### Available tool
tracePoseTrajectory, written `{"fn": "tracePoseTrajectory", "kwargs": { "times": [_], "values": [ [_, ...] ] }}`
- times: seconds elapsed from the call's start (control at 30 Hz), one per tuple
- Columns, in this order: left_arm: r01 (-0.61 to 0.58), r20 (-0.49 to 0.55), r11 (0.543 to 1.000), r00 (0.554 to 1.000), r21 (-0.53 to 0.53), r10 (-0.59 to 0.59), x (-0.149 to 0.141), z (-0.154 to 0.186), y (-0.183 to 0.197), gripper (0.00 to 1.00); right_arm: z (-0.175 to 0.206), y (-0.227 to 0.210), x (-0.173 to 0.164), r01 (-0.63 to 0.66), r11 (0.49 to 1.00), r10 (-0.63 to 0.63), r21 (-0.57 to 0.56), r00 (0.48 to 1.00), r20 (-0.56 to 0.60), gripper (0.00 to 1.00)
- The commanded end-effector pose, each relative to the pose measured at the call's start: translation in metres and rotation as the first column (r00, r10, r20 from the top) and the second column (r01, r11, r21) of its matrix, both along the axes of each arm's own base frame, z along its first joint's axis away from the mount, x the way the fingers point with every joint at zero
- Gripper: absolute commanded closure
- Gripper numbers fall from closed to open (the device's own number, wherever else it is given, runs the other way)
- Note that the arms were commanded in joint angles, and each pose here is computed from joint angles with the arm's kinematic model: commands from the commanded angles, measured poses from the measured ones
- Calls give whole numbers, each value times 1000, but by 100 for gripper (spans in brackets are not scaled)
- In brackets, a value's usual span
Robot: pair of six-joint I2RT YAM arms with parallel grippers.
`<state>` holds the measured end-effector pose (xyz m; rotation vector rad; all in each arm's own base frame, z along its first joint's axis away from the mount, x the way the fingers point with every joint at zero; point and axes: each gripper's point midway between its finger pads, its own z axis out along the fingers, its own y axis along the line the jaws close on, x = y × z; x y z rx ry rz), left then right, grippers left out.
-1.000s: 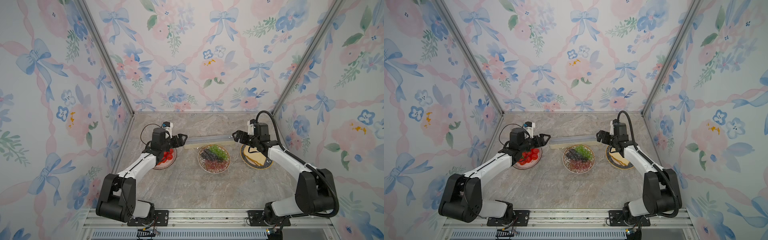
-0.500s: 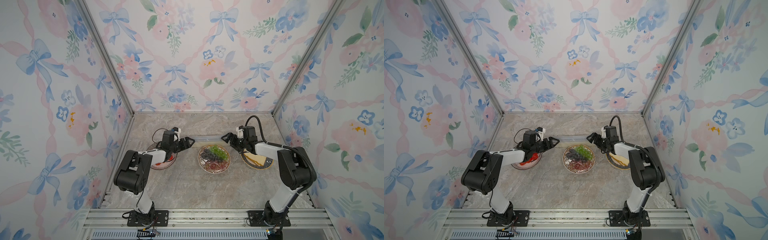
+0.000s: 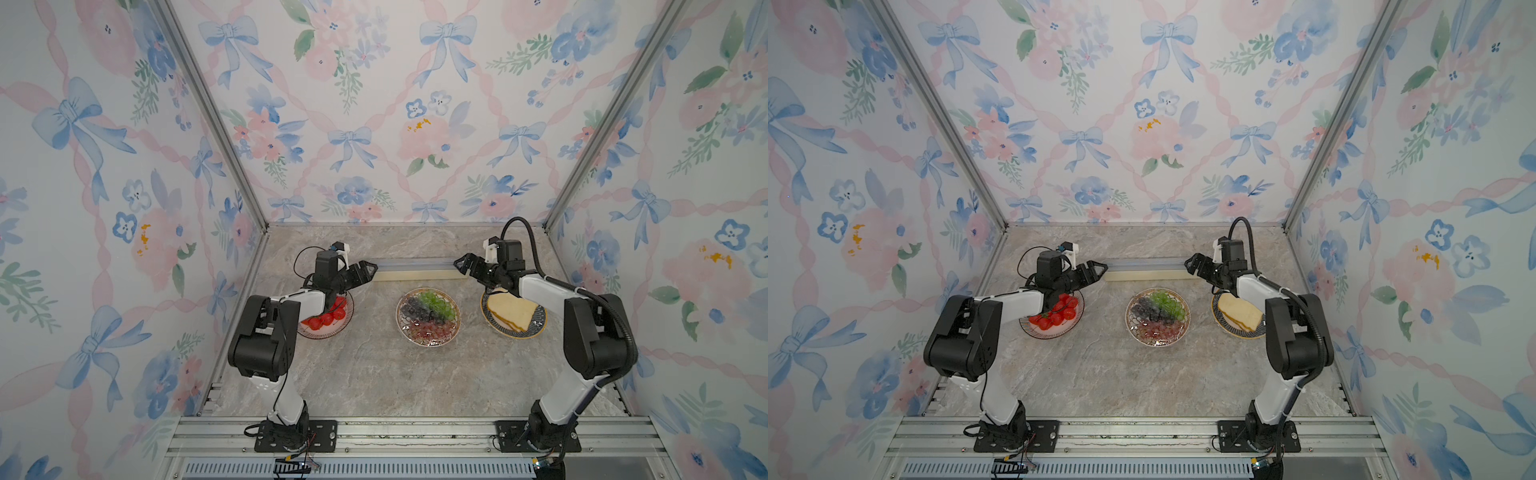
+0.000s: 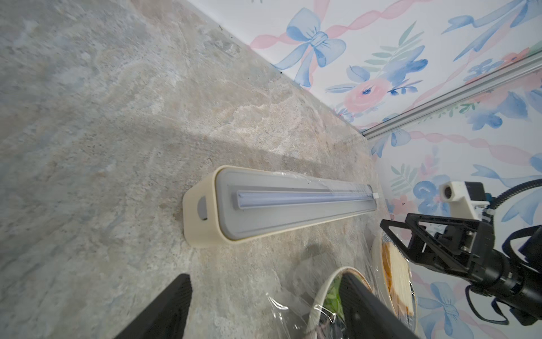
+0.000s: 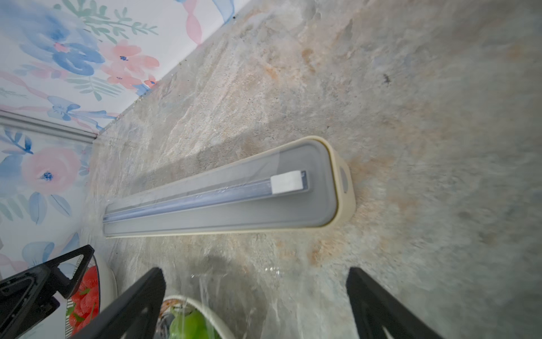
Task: Wrap the plate with plastic wrap
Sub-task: Move the plastic wrap cutting box to the center of the board, then cover the plate with plastic wrap.
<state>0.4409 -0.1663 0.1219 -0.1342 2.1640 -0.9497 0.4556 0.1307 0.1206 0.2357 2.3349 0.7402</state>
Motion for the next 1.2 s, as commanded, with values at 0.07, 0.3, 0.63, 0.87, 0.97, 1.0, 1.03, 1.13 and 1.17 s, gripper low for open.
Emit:
{"fn": "tracePoseTrajectory", "kwargs": {
  "times": [0.07,0.3,0.63,0.87,0.97,1.0,1.03,1.13,1.17],
  "values": [
    [192,76,980,978,54,-196,-47,26,-43,18,20,29,-45,-178,980,183,-86,982,53,0],
    [348,54,935,935,73,-352,-78,11,-102,17,8,88,-66,-357,934,358,-31,933,34,0],
    [354,-37,927,935,122,-352,-74,-36,-113,16,-35,94,-57,-370,926,364,-73,928,-77,0],
    [420,-107,904,905,84,-411,-96,-59,-123,16,-56,85,-78,-386,921,369,-59,910,-191,0],
    [439,-115,897,895,55,-431,-104,-60,-127,16,-57,82,-88,-392,919,374,-46,902,-213,0],
    [445,-115,894,892,44,-438,-107,-60,-128,16,-58,81,-92,-393,918,375,-41,900,-223,0],
    [450,-112,893,889,31,-444,-109,-58,-129,16,-58,82,-95,-397,918,380,-31,897,-228,0],
    [461,-108,887,882,-8,-460,-116,-56,-132,16,-58,86,-105,-399,916,394,26,889,-235,0],
    [467,-103,884,879,-21,-466,-117,-53,-133,16,-59,87,-108,-399,916,397,45,885,-241,0]
  ]
}}
